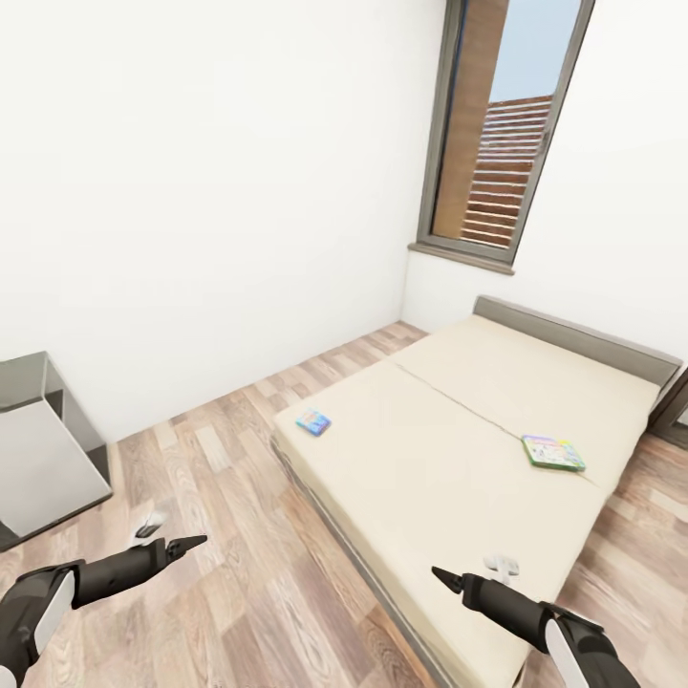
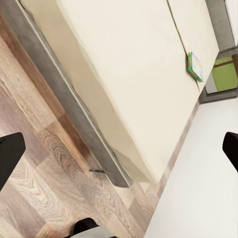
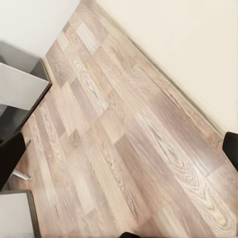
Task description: Put all the toys in the child's room - the three board games (two on the bed and one on the table), the two jigsaw puzzles on the table, and the tennis ball on the table - inside the toy box on the table in the child's room.
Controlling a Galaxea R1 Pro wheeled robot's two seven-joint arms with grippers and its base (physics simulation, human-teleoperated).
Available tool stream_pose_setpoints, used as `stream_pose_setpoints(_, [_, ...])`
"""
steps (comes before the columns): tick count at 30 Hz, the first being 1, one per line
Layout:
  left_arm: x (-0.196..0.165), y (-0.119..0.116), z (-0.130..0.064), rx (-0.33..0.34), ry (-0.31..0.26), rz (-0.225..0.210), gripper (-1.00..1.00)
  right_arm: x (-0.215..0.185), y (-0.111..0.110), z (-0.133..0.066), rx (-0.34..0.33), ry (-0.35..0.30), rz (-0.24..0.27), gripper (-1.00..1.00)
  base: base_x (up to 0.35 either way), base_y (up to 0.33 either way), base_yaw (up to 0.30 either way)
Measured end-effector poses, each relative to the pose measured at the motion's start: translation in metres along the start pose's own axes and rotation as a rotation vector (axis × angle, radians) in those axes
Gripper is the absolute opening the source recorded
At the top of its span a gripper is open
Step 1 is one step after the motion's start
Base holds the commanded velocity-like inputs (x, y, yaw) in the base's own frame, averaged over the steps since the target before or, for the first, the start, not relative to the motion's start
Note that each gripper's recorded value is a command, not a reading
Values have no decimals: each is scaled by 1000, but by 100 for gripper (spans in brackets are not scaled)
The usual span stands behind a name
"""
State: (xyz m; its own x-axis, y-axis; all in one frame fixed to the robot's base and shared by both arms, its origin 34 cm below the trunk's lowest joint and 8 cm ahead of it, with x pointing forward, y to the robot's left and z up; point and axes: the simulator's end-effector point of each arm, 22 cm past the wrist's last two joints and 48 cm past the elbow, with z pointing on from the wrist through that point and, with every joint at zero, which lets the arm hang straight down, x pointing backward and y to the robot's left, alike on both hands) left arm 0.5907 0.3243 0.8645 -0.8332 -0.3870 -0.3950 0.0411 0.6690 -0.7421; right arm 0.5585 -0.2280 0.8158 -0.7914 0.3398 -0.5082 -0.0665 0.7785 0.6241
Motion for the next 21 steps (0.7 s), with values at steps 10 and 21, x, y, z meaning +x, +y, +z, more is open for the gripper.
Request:
stream_pose_setpoints(10, [-1,0,0,2,-2,1,100,1,1,1,0,0,2,100,0,-152,291])
stream_pose_setpoints(21, [-1,-1,0,3,-2,1,100,1,-7,1,38,1,4,100,0,-11,291])
